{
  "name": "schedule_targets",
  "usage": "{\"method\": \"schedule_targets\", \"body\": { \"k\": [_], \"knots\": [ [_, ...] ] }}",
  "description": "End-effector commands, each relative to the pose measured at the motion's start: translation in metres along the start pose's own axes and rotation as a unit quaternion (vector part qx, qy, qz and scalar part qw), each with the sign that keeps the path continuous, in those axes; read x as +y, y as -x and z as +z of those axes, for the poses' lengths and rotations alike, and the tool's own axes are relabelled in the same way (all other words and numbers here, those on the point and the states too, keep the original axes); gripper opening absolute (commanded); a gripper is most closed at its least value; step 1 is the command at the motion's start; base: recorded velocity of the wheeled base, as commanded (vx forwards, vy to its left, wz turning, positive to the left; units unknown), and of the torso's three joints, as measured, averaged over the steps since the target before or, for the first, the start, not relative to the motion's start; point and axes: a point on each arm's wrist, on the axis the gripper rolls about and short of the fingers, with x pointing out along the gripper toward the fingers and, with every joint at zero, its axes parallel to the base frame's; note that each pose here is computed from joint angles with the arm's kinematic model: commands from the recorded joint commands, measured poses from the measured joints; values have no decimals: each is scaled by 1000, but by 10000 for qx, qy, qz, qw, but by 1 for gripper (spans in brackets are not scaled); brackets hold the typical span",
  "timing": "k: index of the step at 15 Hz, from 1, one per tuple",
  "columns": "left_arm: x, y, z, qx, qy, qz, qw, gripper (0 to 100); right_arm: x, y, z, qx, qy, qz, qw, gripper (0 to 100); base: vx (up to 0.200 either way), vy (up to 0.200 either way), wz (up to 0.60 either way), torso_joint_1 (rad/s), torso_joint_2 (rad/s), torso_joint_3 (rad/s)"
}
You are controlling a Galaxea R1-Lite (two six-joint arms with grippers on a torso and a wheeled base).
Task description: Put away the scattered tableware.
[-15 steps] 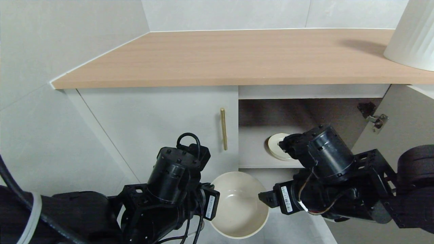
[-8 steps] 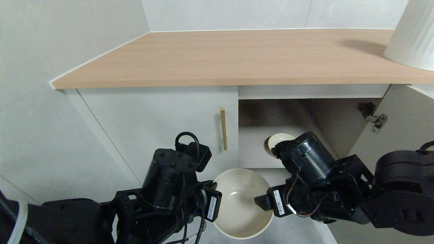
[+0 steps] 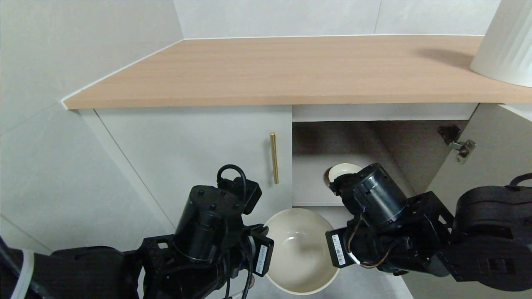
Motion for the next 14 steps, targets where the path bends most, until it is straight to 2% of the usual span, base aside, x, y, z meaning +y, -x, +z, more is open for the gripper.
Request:
{"method": "schedule_targets", "body": {
  "k": [1, 7, 8, 13, 14],
  "knots": [
    [0, 1, 1, -11, 3, 13, 10000, 0, 0, -1, -1, 23, 18, -21, 10000, 0, 0, 0, 0, 0, 0, 0],
    [1, 1, 1, -18, 5, 12, 10000, 0, 0, -1, -1, 20, 18, -28, 10000, 0, 0, 0, 0, 0, 0, 0],
    [1, 1, 1, -18, 5, 12, 10000, 100, 0, 0, -1, 13, 16, -24, 10000, 0, 0, 0, 0, 0, 0, 0],
    [1, 2, 2, -57, 29, 25, 10000, 100, -2, 0, 1, -10, -10, -53, 10000, 0, 0, 0, 0, 0, 0, 0],
    [2, 2, 3, -74, 36, 75, 9999, 100, -11, -3, 5, -20, -135, -178, 9997, 0, 0, 0, 0, 0, 0, 0]
  ]
}}
